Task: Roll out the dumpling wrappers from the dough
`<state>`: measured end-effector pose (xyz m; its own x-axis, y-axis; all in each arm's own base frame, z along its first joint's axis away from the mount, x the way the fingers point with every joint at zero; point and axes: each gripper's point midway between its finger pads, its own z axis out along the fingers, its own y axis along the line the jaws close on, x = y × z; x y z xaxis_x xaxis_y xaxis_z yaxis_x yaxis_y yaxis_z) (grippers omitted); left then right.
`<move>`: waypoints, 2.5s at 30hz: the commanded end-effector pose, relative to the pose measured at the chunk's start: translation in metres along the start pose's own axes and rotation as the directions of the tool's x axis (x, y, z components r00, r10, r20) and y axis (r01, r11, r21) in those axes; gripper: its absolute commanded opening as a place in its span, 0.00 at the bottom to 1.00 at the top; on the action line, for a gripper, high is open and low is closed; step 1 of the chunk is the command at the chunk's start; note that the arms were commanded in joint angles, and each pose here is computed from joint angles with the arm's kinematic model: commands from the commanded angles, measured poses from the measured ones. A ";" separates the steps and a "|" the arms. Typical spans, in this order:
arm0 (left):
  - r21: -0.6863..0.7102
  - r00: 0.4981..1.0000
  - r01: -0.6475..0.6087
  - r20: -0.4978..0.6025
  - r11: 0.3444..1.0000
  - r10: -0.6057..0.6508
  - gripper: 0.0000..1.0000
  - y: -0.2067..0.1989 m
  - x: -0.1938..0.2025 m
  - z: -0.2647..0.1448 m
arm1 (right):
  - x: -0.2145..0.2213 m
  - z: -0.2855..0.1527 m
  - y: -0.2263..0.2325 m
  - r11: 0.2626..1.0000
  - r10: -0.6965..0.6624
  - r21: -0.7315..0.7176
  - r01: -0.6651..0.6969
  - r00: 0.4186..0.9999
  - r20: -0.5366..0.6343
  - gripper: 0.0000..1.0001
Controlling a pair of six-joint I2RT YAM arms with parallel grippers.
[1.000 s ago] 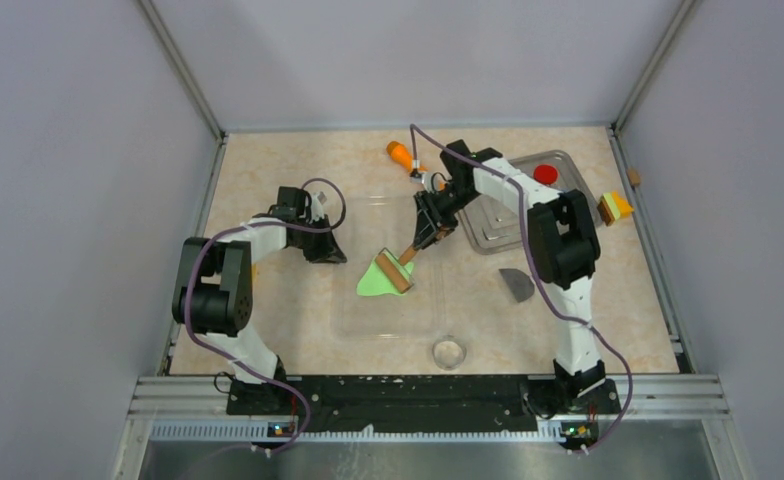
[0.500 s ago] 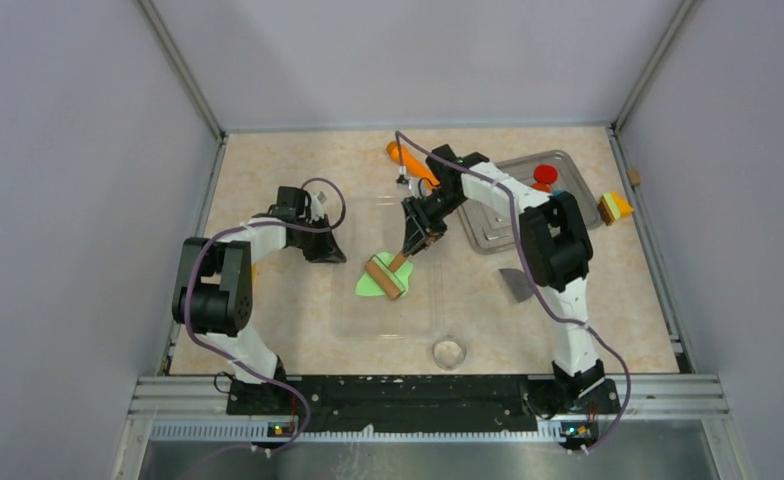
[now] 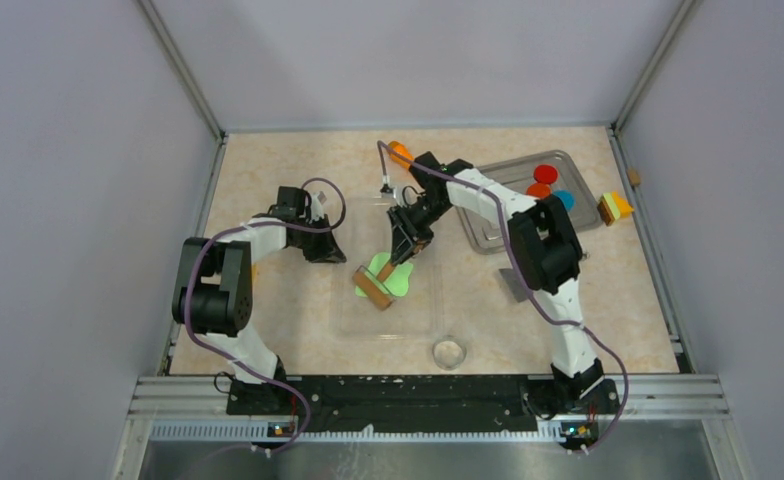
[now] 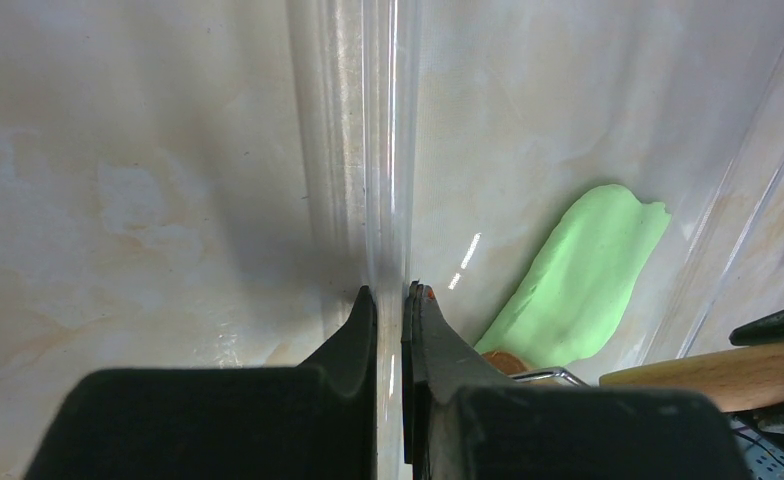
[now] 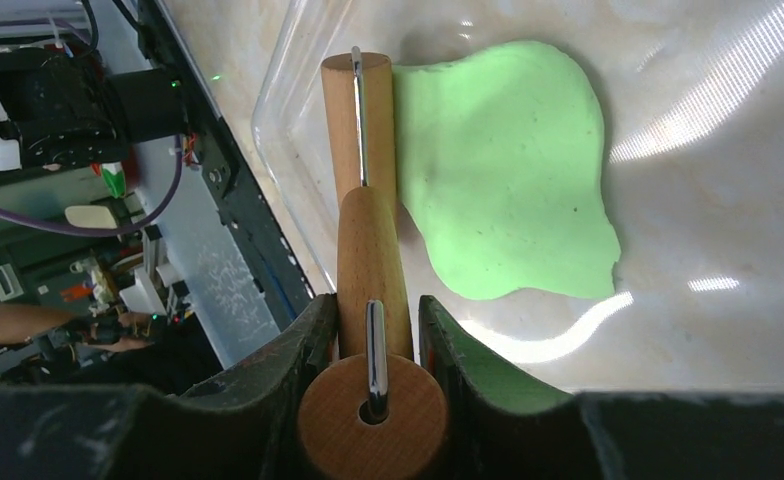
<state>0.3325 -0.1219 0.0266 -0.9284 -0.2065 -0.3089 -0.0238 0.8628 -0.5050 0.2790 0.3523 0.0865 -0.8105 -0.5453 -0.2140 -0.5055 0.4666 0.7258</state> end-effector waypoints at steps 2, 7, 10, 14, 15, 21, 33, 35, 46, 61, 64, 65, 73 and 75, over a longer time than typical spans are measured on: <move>-0.025 0.998 -0.031 0.053 0.999 0.032 0.00 0.003 -0.011 -0.005 | -0.014 0.021 0.006 0.990 -0.136 0.037 0.135 0.991 0.003 0.00; -0.025 0.998 -0.031 0.052 0.999 0.032 0.00 0.003 -0.012 -0.004 | -0.015 0.029 0.048 0.973 -0.222 -0.065 0.222 0.975 0.003 0.00; -0.025 0.998 -0.033 0.052 0.999 0.034 0.00 0.003 -0.013 -0.004 | -0.018 0.025 0.072 0.952 -0.289 -0.098 0.290 0.957 0.025 0.00; -0.011 0.998 -0.040 0.050 0.999 0.041 0.00 0.000 -0.015 -0.005 | -0.025 0.002 0.098 0.919 -0.378 -0.092 0.384 0.923 0.076 0.00; -0.010 0.998 -0.041 0.050 0.999 0.042 0.00 -0.001 -0.015 -0.005 | -0.027 -0.007 0.104 0.908 -0.406 -0.077 0.413 0.909 0.090 0.00; 0.006 0.998 -0.050 0.038 0.999 0.050 0.00 -0.004 -0.014 -0.006 | -0.032 -0.065 0.106 0.888 -0.460 0.065 0.456 0.874 0.159 0.00; 0.031 0.998 -0.063 0.014 0.998 0.063 0.00 -0.007 -0.013 -0.004 | -0.031 -0.073 0.033 0.746 -0.622 0.177 0.642 0.767 -0.157 0.00; 0.031 0.998 -0.062 0.014 0.998 0.062 0.00 -0.007 -0.012 -0.005 | -0.041 -0.078 0.036 0.702 -0.652 0.223 0.677 0.736 -0.183 0.00; 0.021 0.999 -0.043 -0.001 0.999 0.043 0.00 -0.003 -0.009 0.000 | -0.045 -0.062 0.088 0.339 -0.817 0.330 0.881 0.449 -0.361 0.00; 0.012 1.000 -0.025 -0.010 1.000 0.025 0.00 -0.001 -0.015 0.006 | 0.029 -0.008 0.057 0.242 -0.759 0.101 0.965 0.253 -0.599 0.00; 0.012 1.000 -0.020 -0.008 1.000 0.021 0.00 -0.001 -0.017 0.007 | 0.055 0.001 0.055 0.291 -0.742 0.031 0.956 0.246 -0.624 0.00; 0.012 1.000 -0.019 -0.008 1.000 0.019 0.00 -0.001 -0.017 0.008 | 0.063 0.004 0.056 0.312 -0.739 0.008 0.950 0.248 -0.626 0.00; 0.015 1.000 -0.015 -0.011 1.000 0.015 0.00 -0.002 -0.019 0.009 | 0.083 0.014 0.060 0.404 -0.721 -0.030 0.914 0.297 -0.626 0.00; 0.014 1.000 -0.015 -0.010 1.000 0.015 0.00 -0.002 -0.018 0.008 | 0.074 0.013 0.064 0.391 -0.724 0.004 0.920 0.310 -0.617 0.00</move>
<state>0.3415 -0.1277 0.0272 -0.9423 -0.1714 -0.2876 0.0049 0.8518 -0.5238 0.1996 0.3564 0.1203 0.3369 -0.9160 -0.2176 -0.9390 -0.3439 -0.0059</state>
